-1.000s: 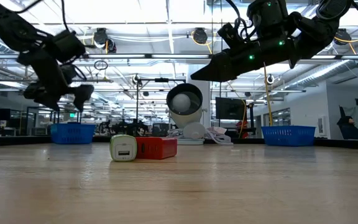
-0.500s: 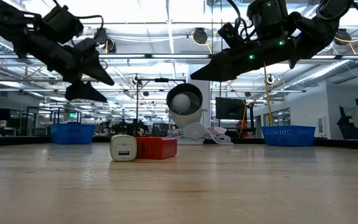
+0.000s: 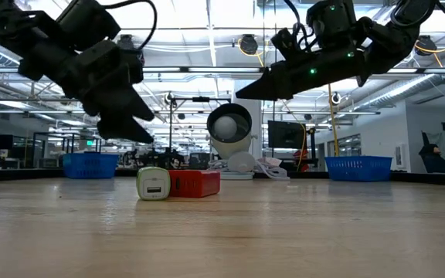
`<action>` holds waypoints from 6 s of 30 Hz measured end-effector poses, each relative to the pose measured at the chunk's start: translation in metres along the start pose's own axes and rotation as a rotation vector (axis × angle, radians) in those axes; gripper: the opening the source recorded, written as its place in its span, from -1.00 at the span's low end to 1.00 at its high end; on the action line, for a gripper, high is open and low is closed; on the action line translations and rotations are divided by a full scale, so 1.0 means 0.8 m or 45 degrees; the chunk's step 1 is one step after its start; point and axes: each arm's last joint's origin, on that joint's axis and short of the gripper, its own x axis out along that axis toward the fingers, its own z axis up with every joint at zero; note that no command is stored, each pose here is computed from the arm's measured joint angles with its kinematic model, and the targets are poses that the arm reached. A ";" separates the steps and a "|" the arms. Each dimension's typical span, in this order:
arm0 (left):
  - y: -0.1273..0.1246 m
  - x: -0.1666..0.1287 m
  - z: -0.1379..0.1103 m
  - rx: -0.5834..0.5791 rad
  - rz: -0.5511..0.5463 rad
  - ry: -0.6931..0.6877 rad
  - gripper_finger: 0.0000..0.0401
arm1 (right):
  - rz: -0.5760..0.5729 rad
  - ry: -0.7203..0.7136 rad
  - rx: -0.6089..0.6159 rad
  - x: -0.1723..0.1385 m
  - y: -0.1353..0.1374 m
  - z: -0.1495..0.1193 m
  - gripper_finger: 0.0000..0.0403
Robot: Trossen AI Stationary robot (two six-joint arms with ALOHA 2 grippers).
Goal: Pick & Place Office items
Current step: Put the green charger adapter into the right blue bin
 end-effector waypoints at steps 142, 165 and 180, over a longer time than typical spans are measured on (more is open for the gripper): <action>-0.109 0.053 0.112 0.308 -0.133 -0.533 -0.18 | 0.300 -0.476 -0.918 -0.030 0.114 0.052 0.38; -0.105 0.059 0.120 0.284 -0.124 -0.526 -0.15 | 0.301 -0.468 -0.897 -0.030 0.113 0.051 -0.29; -0.114 0.024 0.135 0.584 -0.067 -0.604 0.29 | 0.307 -0.306 -0.727 -0.028 0.114 0.041 -0.29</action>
